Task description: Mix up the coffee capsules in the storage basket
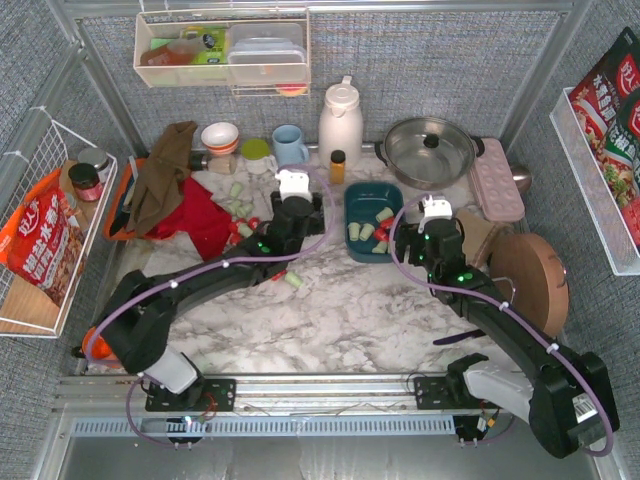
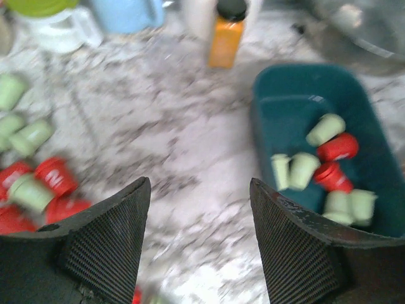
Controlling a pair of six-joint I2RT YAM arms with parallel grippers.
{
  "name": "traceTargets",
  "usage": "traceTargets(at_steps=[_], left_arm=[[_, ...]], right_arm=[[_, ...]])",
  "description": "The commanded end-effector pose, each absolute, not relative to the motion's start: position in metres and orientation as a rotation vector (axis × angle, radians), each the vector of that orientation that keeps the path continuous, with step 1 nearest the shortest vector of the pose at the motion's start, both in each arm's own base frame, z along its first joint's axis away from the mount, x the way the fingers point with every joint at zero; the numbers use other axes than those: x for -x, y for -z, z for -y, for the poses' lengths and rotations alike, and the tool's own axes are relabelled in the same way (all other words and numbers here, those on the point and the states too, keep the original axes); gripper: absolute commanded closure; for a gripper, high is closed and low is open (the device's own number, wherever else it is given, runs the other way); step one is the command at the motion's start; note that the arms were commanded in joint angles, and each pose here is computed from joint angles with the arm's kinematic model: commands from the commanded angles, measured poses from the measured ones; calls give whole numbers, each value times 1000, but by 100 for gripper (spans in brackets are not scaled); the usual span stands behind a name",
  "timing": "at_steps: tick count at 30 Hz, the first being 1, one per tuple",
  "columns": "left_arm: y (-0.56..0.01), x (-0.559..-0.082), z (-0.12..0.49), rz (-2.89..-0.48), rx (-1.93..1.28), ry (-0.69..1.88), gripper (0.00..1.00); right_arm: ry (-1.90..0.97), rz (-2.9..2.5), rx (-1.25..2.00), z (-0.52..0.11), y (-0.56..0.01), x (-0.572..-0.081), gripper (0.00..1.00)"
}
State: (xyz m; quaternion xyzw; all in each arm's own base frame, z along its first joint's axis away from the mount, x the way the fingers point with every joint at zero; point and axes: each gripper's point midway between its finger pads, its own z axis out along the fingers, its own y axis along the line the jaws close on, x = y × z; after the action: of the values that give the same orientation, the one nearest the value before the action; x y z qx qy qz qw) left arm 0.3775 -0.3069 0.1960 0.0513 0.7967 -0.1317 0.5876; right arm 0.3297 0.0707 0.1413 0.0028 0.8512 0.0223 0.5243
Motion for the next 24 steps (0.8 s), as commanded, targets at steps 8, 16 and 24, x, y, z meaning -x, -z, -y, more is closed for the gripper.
traceTargets(at_steps=[8,16,24], left_arm=[[-125,-309,189,-2115,28,-85,28],[-96,-285,156,-2206,66,-197,28],[-76,-285,144,-2294,138,-137,25]], right_arm=[[-99,-2008,13,-79,-148,-335,17],[-101,-2019,18,-80,-145,-335,17],[-108,-2032,26,-82,-143,-336,17]])
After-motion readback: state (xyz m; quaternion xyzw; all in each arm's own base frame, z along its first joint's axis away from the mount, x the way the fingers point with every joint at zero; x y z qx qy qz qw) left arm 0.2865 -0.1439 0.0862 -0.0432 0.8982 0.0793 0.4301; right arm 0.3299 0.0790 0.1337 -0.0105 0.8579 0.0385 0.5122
